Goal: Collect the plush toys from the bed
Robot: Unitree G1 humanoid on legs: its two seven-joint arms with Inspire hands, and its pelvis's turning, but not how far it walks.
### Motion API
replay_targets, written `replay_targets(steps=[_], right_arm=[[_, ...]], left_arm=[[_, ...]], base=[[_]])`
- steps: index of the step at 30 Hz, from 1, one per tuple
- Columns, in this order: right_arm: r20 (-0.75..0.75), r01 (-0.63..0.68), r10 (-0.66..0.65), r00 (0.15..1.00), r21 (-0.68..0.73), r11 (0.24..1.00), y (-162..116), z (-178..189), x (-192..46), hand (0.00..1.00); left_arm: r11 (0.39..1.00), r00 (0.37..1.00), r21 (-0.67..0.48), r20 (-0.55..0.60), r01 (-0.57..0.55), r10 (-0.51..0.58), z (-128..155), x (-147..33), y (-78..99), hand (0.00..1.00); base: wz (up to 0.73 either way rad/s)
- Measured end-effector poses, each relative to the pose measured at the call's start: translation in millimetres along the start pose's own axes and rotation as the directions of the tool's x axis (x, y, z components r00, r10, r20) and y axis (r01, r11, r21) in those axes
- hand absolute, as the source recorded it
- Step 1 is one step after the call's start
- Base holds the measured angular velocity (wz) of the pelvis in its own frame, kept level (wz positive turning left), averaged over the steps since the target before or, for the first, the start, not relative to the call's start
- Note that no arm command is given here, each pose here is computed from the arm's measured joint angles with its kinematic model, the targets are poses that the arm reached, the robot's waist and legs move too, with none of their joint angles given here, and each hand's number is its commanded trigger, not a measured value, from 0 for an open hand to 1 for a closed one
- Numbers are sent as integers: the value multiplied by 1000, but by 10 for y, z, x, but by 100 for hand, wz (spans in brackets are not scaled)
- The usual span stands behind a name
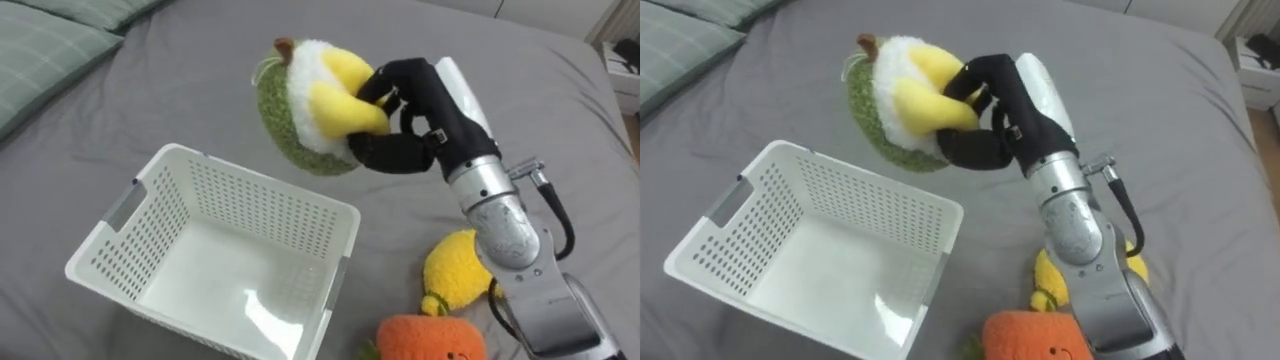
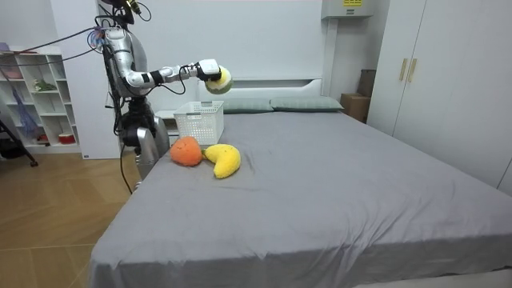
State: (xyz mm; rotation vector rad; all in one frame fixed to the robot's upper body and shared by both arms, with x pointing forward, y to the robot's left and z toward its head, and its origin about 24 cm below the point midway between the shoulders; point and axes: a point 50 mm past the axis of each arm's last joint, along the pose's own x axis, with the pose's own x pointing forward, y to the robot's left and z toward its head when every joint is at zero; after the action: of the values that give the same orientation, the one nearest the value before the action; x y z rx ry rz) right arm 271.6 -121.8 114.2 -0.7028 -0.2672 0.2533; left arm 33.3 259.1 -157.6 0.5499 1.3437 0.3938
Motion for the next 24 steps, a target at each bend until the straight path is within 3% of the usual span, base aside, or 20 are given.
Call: replay_targets(steps=[12, 20, 21, 22, 23, 24], right_arm=[[4, -255, 256, 967, -97, 962, 475, 116, -34, 100], [-118, -361, 349, 930, -112, 926, 692, -99, -89, 100], [-125, -366, 353, 927, -109, 924, 705, -114, -90, 92], [-142, -377, 362, 922, -107, 920, 729, -148, -94, 65], [-162, -391, 372, 914, -111, 914, 757, -190, -99, 51], [-175, -397, 375, 910, -114, 911, 771, -217, -103, 5]], left_arm=[[999, 997, 31, 77, 17, -19, 270, 16, 3, 0], [999, 994, 37, 107, -26, 21, 361, 13, 15, 0], [999, 994, 38, 105, -30, 25, 358, 13, 16, 0], [999, 995, 37, 100, -34, 31, 345, 14, 16, 0], [999, 995, 33, 91, -33, 30, 330, 16, 14, 0], [999, 995, 34, 90, -34, 31, 329, 17, 18, 0]], base=[[7], [0], [0], [0], [0], [0]])
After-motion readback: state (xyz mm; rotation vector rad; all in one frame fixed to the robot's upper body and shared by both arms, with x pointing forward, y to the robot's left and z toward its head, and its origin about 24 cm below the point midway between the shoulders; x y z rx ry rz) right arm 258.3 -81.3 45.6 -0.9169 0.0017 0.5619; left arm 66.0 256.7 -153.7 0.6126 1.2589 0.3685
